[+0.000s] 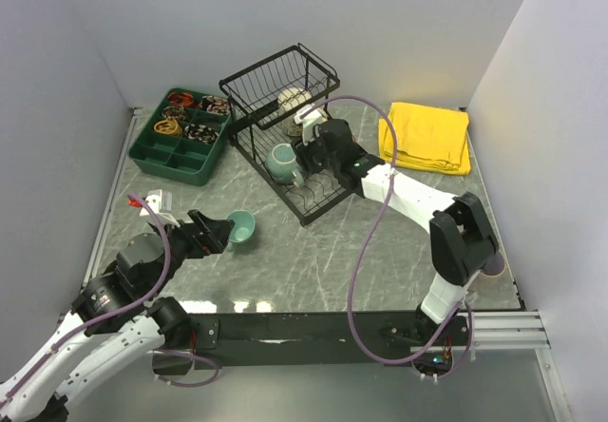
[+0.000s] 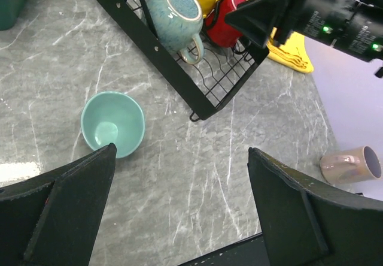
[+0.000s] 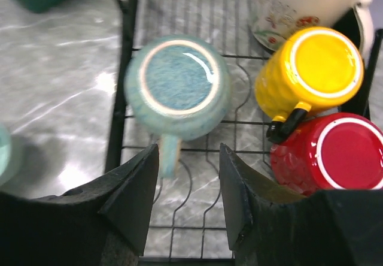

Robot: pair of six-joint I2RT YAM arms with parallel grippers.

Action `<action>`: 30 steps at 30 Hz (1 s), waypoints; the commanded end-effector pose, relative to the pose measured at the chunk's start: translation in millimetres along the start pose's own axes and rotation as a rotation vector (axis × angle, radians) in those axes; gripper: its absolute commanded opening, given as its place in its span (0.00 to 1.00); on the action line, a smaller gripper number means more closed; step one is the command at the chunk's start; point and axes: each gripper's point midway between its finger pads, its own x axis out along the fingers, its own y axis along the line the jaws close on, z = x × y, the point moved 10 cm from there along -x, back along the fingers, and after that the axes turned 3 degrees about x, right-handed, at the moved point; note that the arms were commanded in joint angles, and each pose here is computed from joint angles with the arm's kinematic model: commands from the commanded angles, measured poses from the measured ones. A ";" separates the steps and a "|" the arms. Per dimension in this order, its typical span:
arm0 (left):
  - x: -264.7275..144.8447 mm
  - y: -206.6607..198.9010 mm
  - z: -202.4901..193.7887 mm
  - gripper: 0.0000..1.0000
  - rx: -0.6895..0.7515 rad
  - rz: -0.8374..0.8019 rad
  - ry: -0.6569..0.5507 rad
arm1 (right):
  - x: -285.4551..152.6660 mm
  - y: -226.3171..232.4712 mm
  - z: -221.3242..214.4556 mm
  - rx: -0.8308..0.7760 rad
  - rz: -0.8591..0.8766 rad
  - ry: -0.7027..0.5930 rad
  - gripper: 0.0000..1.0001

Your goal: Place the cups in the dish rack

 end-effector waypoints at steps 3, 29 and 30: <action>7.7 -8.2 3.2 0.96 -0.042 -0.032 -0.027 | -8.7 9.1 -24.6 0.026 0.144 0.107 0.52; 16.5 -3.7 -6.0 0.96 -0.037 0.007 -0.013 | 73.2 -14.6 -5.2 -0.037 -0.160 0.054 0.15; 16.6 -3.6 -5.9 0.96 -0.038 0.009 -0.014 | 75.2 -15.6 -3.7 -0.049 -0.165 0.051 0.15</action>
